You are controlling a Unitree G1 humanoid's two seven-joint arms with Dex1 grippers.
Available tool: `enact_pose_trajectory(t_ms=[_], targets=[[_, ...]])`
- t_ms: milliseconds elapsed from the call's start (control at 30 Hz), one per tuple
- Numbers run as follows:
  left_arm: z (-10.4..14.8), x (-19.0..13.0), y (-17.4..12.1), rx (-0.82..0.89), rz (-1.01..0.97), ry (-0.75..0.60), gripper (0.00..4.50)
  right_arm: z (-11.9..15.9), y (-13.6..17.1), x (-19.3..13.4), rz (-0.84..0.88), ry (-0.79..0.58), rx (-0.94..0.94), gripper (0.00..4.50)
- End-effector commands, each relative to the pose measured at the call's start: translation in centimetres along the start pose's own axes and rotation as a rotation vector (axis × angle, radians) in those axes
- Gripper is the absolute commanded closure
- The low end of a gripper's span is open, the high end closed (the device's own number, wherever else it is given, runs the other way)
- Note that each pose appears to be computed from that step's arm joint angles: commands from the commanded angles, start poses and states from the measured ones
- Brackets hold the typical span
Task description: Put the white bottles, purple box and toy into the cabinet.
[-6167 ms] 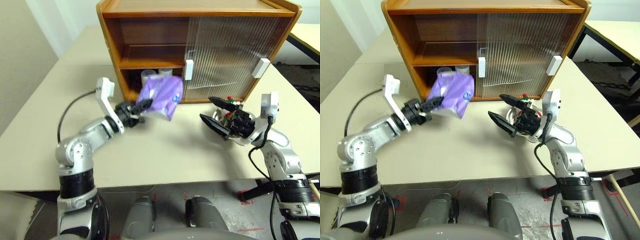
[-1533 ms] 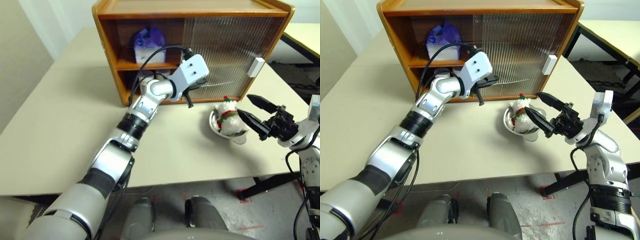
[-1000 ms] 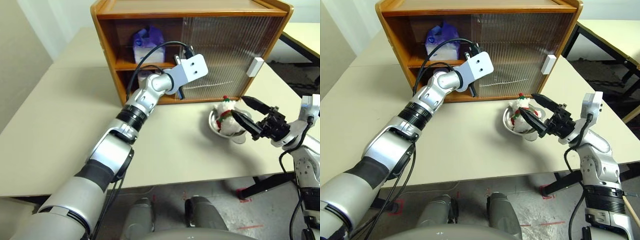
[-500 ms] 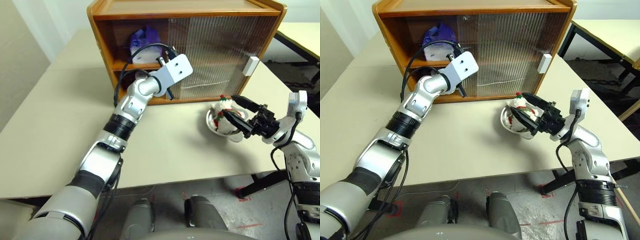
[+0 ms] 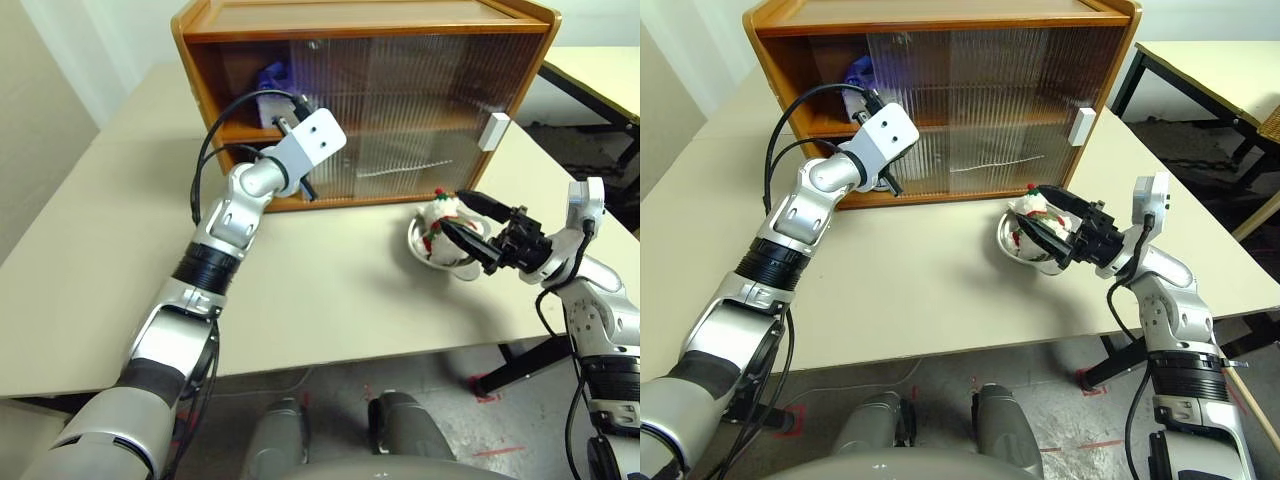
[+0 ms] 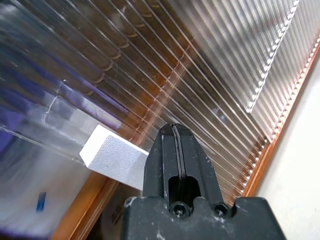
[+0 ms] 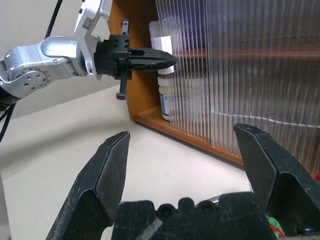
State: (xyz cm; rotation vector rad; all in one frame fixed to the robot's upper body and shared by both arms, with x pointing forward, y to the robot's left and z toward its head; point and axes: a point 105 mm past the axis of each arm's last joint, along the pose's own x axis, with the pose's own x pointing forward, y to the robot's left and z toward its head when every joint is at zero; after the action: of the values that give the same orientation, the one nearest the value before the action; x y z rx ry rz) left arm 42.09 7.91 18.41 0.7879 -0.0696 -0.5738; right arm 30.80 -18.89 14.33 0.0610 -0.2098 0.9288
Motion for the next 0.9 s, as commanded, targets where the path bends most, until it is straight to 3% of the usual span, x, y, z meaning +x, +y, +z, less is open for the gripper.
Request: enact_pose_trajectory(t_ms=[33, 467, 900], targets=[[-1.7, -1.2, 1.9, -0.026, 0.072, 0.056, 4.5, -0.3, -0.2, 0.3, 0.009, 0.009, 0.008, 0.02], [-4.6, -4.9, 5.0, -0.044, 0.184, 0.155, 4.5, -0.5, -0.2, 0.9, 0.05, 0.011, 0.018, 0.02], [-5.5, -6.9, 5.7, -0.065, 0.227, 0.196, 4.5, -0.5, -0.2, 1.2, 0.082, 0.009, 0.023, 0.02]])
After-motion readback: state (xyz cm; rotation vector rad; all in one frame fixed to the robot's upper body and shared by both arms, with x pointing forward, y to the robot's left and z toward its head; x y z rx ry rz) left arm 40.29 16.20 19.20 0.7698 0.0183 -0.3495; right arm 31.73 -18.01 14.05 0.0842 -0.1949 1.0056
